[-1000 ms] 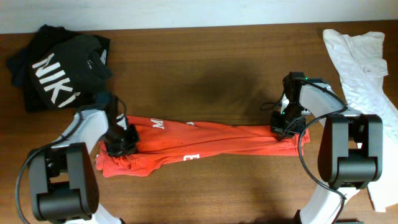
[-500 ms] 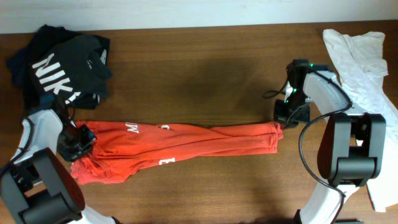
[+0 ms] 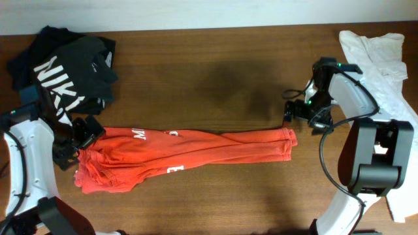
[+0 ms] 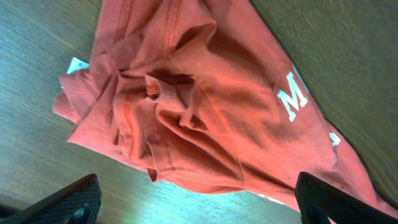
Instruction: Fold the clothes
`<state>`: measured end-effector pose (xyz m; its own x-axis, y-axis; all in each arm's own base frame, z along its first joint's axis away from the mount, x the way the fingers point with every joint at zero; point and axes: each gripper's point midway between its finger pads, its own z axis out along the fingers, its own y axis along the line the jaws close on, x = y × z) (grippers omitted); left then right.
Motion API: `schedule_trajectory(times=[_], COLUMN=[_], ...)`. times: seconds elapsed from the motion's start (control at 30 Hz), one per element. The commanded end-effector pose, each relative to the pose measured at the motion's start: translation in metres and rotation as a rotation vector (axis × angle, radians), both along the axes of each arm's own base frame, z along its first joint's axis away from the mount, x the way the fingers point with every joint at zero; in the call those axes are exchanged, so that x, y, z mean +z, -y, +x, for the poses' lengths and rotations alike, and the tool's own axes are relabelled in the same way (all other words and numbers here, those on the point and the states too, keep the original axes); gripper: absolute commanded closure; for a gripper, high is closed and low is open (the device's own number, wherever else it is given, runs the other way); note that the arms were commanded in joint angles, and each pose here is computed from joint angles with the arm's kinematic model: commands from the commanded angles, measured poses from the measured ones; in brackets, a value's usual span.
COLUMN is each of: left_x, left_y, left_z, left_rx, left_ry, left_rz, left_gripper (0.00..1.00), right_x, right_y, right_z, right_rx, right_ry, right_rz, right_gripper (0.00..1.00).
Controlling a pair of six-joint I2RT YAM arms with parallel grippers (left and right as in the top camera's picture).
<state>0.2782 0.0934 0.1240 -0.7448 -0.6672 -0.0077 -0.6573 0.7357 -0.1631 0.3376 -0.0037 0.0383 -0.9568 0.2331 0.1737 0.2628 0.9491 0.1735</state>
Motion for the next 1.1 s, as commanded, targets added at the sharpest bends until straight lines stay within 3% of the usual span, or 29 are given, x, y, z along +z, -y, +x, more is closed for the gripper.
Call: schedule_trajectory(times=[0.0, 0.1, 0.2, 0.27, 0.33, 0.43, 0.67, 0.77, 0.93, 1.07], left_x=[0.006, 0.005, 0.005, 0.005, 0.005, 0.005, 0.005, 0.005, 0.005, 0.005], left_y=[0.003, 0.004, 0.004, 0.004, 0.004, 0.004, 0.005, 0.006, 0.006, 0.006], left_z=[0.003, 0.000, 0.001, 0.000, 0.001, 0.000, -0.004, -0.005, -0.005, -0.005], left_rx=[-0.001, -0.001, -0.001, -0.001, -0.001, -0.001, -0.002, -0.035, -0.038, -0.038], left_ry=[0.023, 0.013, 0.013, 0.012, 0.013, 0.012, -0.004, -0.005, -0.004, -0.004], left_rz=[-0.018, -0.023, -0.023, -0.023, -0.023, -0.020, -0.027, -0.025, -0.025, -0.025], left_gripper=[0.01, 0.01, 0.01, 0.01, 0.01, 0.01, 0.01, 0.01, 0.01, 0.01], right_x=[-0.012, -0.022, -0.033, -0.040, -0.042, -0.041, -0.006, 0.020, 0.056, 0.083], right_y=[-0.022, -0.037, -0.045, -0.048, -0.048, -0.042, 0.028, 0.042, 0.031, -0.012], right_z=[-0.017, -0.031, -0.040, -0.043, -0.043, -0.035, -0.020, -0.014, -0.011, -0.014], right_rx=[0.048, 0.069, 0.069, 0.065, 0.066, 0.044, -0.181, -0.226, -0.197, -0.050], right_ry=[-0.016, -0.029, -0.029, -0.021, -0.014, -0.001, -0.090, -0.087, -0.005, 0.070], right_rz=[0.162, 0.251, 0.299, 0.315, 0.314, 0.285, -0.033, -0.049, -0.048, -0.015], right_gripper=[0.01, 0.00, 0.14, 0.36, 0.66, 0.96, 0.96, 0.96, 0.96, 0.96])
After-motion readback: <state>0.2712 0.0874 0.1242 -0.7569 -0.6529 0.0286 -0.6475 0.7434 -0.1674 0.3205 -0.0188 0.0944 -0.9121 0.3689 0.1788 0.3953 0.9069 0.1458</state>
